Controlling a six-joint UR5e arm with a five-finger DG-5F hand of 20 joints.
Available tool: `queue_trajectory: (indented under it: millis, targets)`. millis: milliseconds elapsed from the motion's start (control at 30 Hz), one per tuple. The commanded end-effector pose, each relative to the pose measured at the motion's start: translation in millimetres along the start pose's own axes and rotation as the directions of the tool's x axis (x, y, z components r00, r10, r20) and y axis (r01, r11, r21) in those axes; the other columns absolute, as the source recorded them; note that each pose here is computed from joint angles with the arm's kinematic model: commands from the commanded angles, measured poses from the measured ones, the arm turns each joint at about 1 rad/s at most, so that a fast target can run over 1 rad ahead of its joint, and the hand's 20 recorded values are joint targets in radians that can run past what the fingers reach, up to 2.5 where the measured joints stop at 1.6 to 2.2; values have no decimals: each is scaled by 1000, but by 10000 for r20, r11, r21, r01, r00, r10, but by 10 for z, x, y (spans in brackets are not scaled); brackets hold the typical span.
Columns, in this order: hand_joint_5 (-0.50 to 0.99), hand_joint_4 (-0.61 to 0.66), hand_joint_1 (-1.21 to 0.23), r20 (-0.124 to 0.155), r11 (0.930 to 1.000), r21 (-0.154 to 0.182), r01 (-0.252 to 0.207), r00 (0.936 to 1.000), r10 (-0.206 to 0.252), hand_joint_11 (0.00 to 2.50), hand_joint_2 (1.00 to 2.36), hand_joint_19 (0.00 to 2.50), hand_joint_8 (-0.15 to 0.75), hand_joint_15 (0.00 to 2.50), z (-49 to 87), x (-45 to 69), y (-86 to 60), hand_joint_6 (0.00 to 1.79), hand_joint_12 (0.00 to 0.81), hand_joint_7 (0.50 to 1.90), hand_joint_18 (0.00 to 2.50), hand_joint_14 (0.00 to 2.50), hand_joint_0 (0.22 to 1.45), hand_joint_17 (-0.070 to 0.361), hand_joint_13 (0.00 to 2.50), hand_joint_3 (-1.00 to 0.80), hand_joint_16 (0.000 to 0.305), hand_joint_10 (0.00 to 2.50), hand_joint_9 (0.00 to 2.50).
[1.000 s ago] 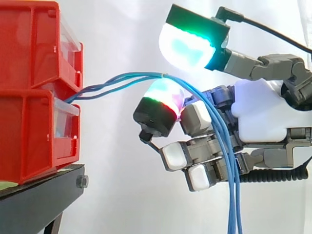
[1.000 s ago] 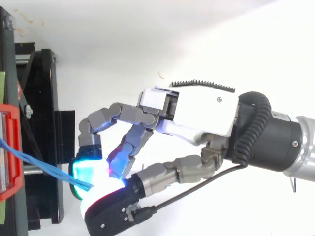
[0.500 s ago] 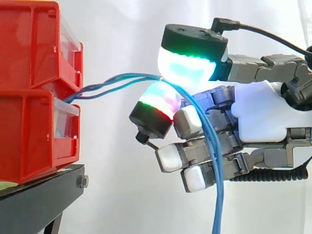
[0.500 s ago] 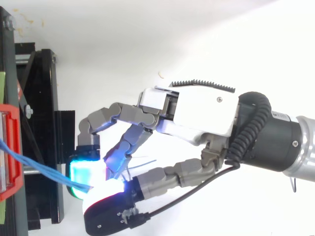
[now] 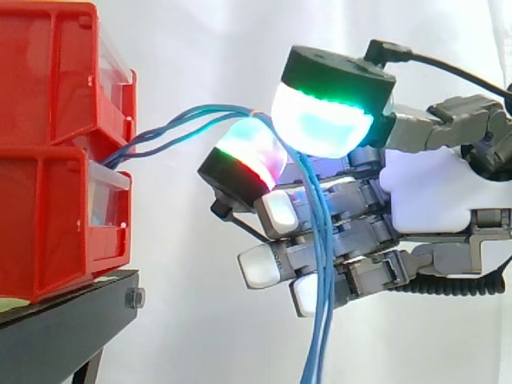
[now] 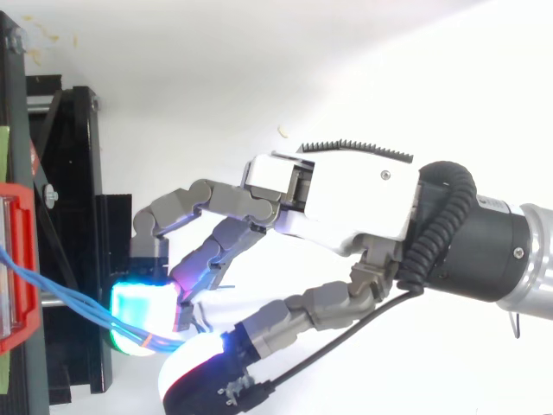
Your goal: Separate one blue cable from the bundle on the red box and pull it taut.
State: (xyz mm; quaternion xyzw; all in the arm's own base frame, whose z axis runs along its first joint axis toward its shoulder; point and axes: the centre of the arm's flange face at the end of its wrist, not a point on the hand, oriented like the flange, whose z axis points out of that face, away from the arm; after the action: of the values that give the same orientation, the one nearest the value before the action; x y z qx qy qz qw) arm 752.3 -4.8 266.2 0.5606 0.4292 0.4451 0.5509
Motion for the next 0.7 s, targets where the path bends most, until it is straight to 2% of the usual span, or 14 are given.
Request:
queue_trajectory:
  millis: [0, 167, 333, 400, 467, 567, 667]
  targets:
    - [-171, 206, -837, 0, 10000, 4, 2, 10000, -2, 625, 1000, 598, 361, 410, 0, 0, -3, 858, 392, 1137, 802, 12, 577, 119, 910, -500, 53, 17, 943]
    - [-130, 237, -713, 0, 10000, 4, 2, 10000, -2, 657, 1000, 572, 392, 415, 0, 0, -3, 839, 402, 1209, 855, 11, 551, 121, 1032, -500, 54, 18, 1169]
    - [-115, 234, -667, 16, 10000, 4, 2, 10000, -2, 664, 1000, 579, 394, 418, 0, -2, -3, 830, 396, 1244, 871, 11, 552, 121, 1057, -500, 54, 16, 1222]
    - [-117, 232, -704, 16, 10000, 4, 2, 10000, -2, 668, 1001, 585, 395, 418, 0, -2, -3, 829, 392, 1274, 856, 13, 600, 117, 1055, -484, 52, 17, 1218]
    - [-122, 204, -764, 0, 10000, 4, 2, 10000, -2, 681, 1010, 581, 390, 423, -2, 10, -3, 838, 389, 1277, 855, 13, 627, 116, 1057, -381, 51, 17, 1213]
    - [-140, 123, -832, 31, 10000, 3, 2, 10000, -2, 676, 1020, 579, 372, 425, 0, -3, -3, 864, 388, 1252, 850, 12, 626, 115, 1046, -207, 51, 19, 1157]
    - [-151, 77, -845, 31, 10000, 3, 2, 10000, -2, 666, 1024, 578, 370, 425, 0, -3, -3, 874, 383, 1249, 838, 14, 621, 115, 1012, -145, 51, 16, 1121]
